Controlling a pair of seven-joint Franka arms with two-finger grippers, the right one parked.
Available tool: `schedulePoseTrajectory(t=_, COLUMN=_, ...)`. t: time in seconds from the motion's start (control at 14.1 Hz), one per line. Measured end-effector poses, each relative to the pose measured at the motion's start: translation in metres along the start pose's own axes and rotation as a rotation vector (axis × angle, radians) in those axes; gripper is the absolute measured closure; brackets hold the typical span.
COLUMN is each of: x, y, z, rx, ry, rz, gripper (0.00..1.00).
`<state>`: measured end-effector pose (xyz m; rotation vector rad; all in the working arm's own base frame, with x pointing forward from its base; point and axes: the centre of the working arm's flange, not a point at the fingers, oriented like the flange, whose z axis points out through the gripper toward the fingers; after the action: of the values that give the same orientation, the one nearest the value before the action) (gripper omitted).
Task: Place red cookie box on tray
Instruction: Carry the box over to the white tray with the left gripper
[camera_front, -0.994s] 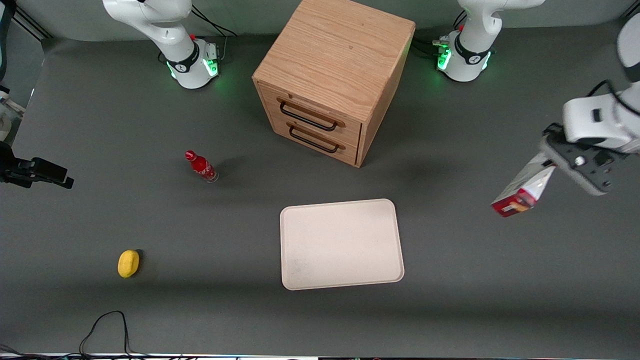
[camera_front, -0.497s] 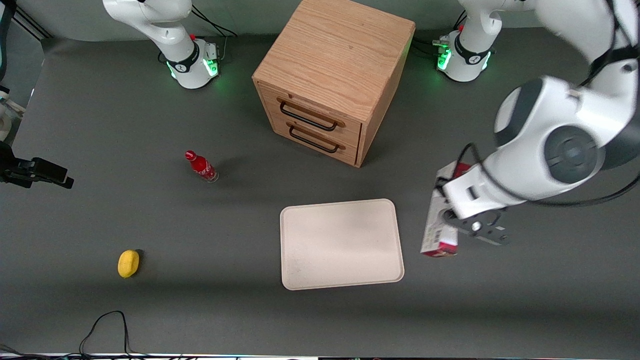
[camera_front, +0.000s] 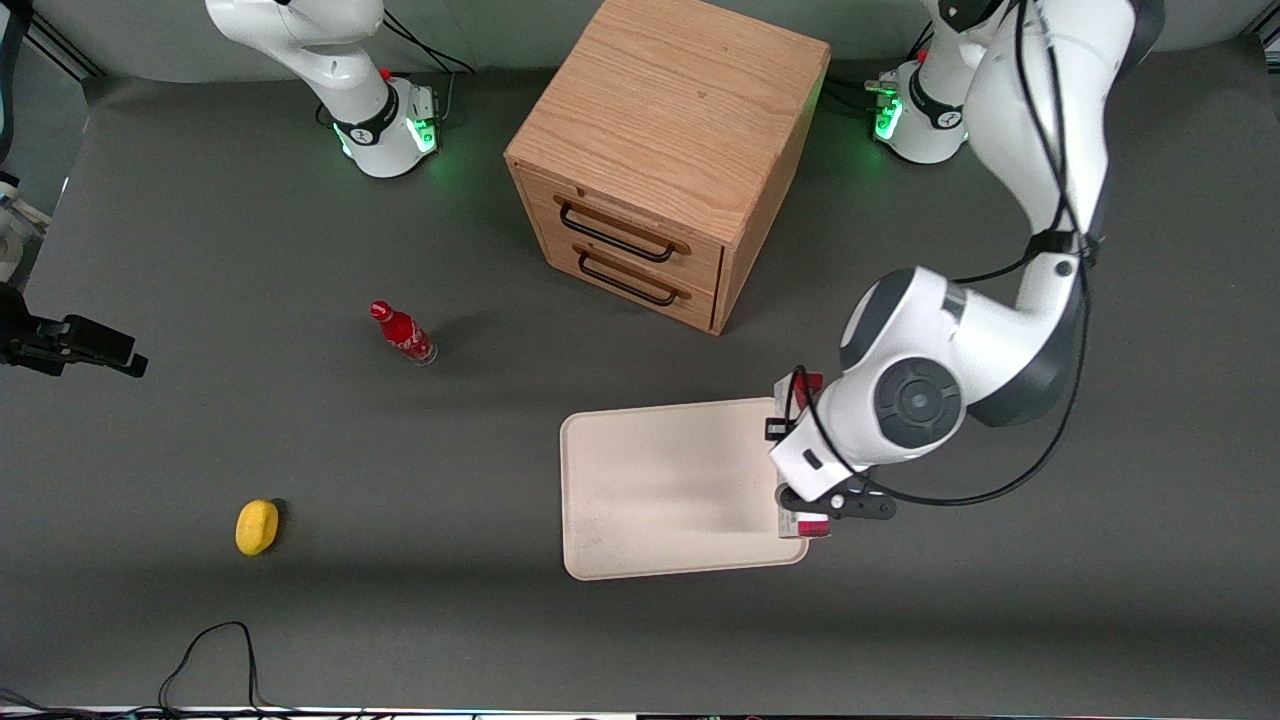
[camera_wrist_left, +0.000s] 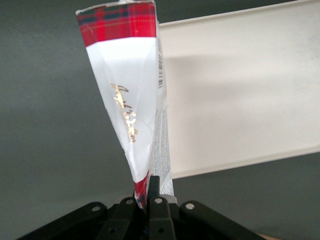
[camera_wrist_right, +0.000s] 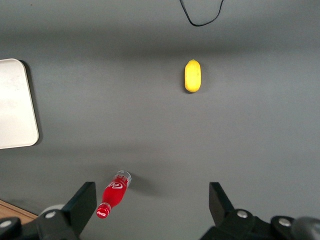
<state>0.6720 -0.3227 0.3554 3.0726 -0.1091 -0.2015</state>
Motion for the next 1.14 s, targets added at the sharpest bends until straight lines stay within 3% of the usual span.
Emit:
schedulePoseTrajectory(t=0.28, x=0.003, y=0.007, z=0.042, rx=0.048, ry=0.014, rz=-0.026, gripper=0.96)
schedulePoseTrajectory(t=0.64, x=0.012, y=0.011, z=0.071, rx=0.021, ry=0.063, rz=-0.115, gripper=0.96)
schedulePoseTrajectory(t=0.85, x=0.015, y=0.009, z=0.085, rx=0.049, ry=0.070, rz=-0.115, gripper=0.96)
schedulePoseTrajectory(t=1.14, x=0.014, y=0.011, z=0.087, rx=0.055, ry=0.071, rz=-0.111, gripper=0.96)
